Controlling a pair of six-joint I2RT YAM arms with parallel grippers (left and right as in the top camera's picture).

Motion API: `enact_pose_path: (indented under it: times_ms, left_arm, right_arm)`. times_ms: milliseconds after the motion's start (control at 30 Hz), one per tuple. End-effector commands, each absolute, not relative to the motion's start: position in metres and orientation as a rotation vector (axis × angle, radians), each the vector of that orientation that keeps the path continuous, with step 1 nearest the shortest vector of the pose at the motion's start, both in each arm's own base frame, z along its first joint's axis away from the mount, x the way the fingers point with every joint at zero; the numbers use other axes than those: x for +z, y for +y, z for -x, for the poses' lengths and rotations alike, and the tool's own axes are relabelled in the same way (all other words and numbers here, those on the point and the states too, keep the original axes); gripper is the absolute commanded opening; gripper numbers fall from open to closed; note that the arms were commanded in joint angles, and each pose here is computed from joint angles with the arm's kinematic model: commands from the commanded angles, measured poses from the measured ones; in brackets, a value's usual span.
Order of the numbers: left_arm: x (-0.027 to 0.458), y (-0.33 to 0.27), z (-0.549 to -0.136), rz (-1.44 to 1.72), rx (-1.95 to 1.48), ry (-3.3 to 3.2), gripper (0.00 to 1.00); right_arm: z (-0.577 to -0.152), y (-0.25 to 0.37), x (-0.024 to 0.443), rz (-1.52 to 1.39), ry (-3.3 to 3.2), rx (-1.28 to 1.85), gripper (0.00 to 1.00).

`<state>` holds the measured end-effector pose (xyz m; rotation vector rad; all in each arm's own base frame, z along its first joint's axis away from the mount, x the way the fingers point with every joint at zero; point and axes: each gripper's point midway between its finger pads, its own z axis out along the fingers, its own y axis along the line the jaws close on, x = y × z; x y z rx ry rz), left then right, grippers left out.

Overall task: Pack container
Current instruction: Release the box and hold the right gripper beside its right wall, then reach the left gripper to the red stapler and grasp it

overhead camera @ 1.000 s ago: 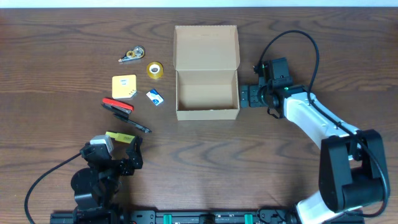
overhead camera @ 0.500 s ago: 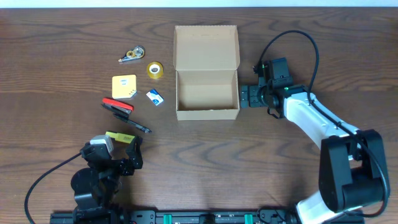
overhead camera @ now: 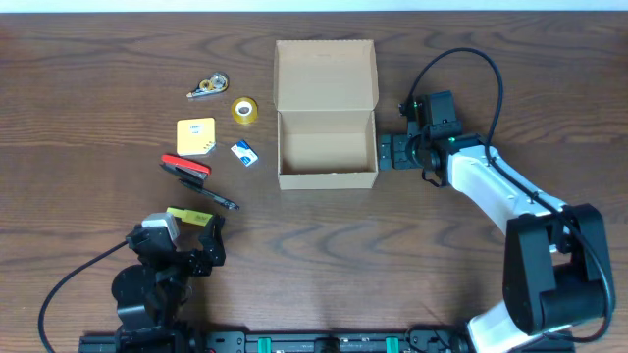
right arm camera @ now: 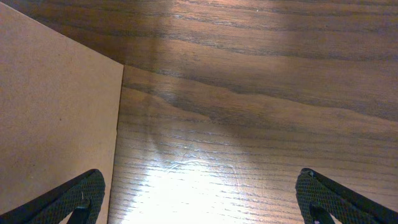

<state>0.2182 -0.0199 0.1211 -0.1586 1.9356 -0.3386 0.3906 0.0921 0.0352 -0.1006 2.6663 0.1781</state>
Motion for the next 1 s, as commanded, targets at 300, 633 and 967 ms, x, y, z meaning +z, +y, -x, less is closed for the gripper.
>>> enact_pose_path:
  times_ms: [300,633,967]
  left_arm:
    - [0.123,-0.055,-0.211,0.089,-0.593,1.934,0.95]
    - [0.130,-0.026,-0.223,0.418,-0.575,1.904,0.96]
    - [0.175,-0.006,-0.249,0.398,-0.390,2.025,0.96]
  right_arm:
    - [-0.389,0.092,0.031,0.120,2.678,0.176,0.99]
    - [-0.389,0.092,0.031,0.120,2.678,0.175,0.99]
    - [-0.389,0.092,0.031,0.120,2.678,0.176,0.99]
